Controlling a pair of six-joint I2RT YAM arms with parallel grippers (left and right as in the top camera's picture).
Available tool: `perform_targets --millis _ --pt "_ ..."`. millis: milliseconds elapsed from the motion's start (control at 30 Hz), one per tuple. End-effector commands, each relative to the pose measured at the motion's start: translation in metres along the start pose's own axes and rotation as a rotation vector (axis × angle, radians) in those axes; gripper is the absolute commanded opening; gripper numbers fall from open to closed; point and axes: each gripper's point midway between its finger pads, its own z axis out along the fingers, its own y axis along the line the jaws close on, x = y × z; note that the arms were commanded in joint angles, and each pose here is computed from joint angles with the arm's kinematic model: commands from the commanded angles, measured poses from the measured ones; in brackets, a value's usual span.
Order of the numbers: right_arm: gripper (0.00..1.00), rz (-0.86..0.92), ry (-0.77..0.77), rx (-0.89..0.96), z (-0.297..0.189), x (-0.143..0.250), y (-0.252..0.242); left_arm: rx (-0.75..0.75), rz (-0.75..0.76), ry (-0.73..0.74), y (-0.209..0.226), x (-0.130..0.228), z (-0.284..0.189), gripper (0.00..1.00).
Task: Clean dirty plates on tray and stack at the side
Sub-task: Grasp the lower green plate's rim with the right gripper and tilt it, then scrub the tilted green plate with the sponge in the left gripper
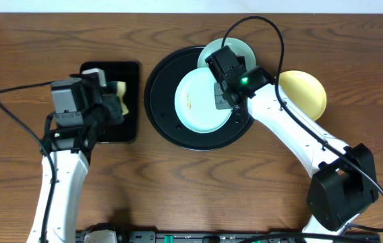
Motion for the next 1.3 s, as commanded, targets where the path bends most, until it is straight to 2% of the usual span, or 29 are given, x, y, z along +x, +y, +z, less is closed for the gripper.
perform_targets --millis 0,200,367,533,833,1067,1267 --pt "0.01 0.026 0.03 -0.018 0.003 0.003 0.001 0.126 0.074 0.019 -0.035 -0.004 0.003 0.07" --pt "0.01 0.013 0.072 -0.072 0.008 0.008 0.006 0.187 0.136 0.099 -0.077 -0.01 0.008 0.07" --pt "0.01 0.022 0.136 -0.115 0.023 0.013 0.004 0.229 0.178 0.196 -0.107 0.001 0.015 0.07" --pt "0.01 0.038 0.17 -0.105 0.036 0.017 -0.002 0.265 0.222 0.217 -0.128 0.012 0.02 0.08" --pt "0.01 0.047 0.233 -0.125 0.05 0.029 0.0 0.261 0.224 0.255 -0.128 0.023 0.029 0.08" --pt "0.01 0.046 0.238 -0.123 0.05 0.03 0.0 0.244 0.216 0.364 -0.123 0.052 0.059 0.08" --pt "0.01 0.054 0.246 -0.118 0.05 0.032 -0.001 0.253 0.233 0.386 -0.127 0.063 0.087 0.08"
